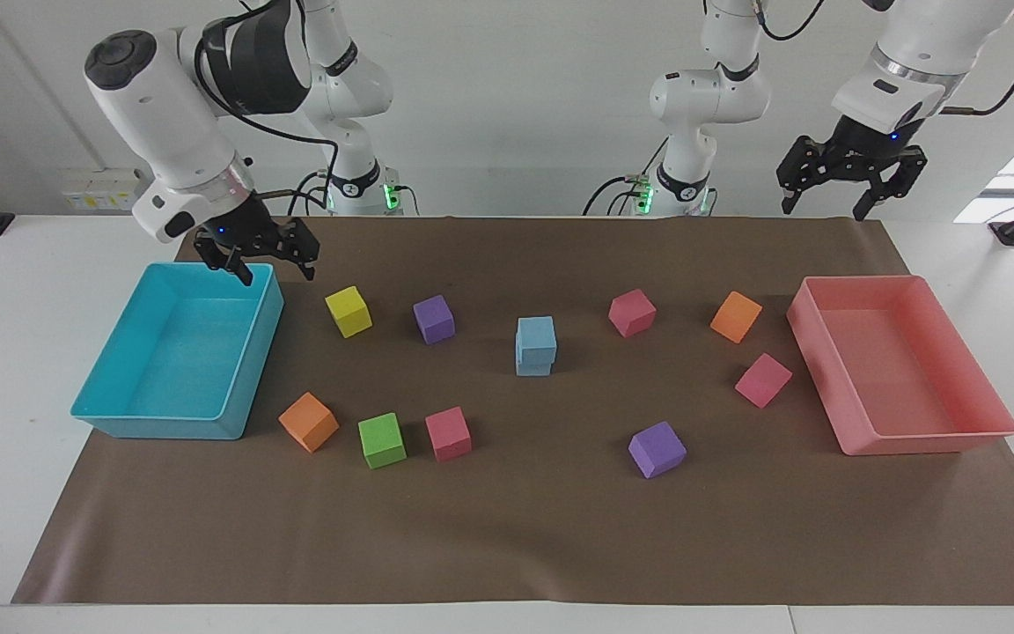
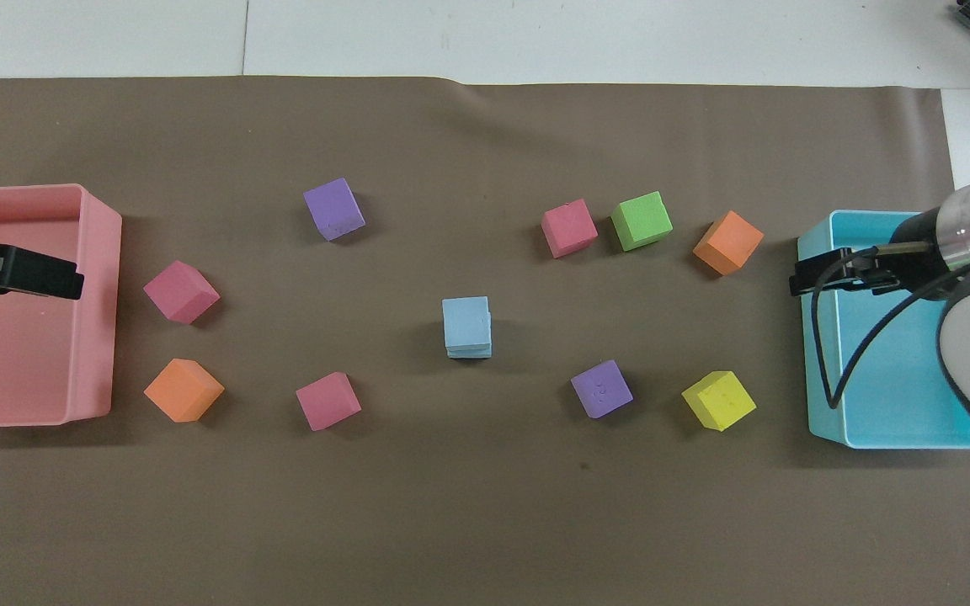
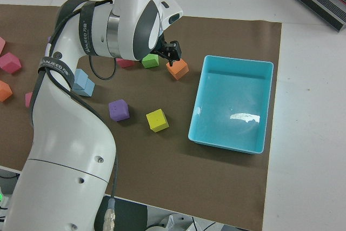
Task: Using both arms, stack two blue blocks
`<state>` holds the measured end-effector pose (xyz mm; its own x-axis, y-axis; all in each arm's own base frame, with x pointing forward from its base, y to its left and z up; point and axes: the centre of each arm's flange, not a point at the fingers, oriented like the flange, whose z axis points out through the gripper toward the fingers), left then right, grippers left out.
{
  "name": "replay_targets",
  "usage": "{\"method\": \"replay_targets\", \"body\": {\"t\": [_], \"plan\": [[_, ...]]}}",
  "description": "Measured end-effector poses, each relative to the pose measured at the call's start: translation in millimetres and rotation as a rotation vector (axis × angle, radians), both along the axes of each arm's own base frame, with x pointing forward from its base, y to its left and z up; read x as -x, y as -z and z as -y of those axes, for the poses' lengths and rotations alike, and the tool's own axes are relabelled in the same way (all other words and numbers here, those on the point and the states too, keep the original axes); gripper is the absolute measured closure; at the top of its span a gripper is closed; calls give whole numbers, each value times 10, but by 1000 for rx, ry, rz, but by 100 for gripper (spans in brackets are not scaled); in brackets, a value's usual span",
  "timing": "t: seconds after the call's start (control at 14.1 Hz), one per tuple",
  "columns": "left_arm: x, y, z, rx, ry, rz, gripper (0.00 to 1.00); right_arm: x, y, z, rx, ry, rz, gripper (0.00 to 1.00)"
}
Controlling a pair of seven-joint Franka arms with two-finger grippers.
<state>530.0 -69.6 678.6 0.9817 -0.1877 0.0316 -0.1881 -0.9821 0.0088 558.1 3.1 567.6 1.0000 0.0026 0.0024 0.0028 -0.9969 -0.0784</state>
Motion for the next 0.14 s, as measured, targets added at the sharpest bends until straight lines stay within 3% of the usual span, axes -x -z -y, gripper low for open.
{"method": "replay_targets", "body": {"t": [0.14], "plan": [[-1,2,0,1,-4,0,0,80,-161,124,11,17,21,0]]}}
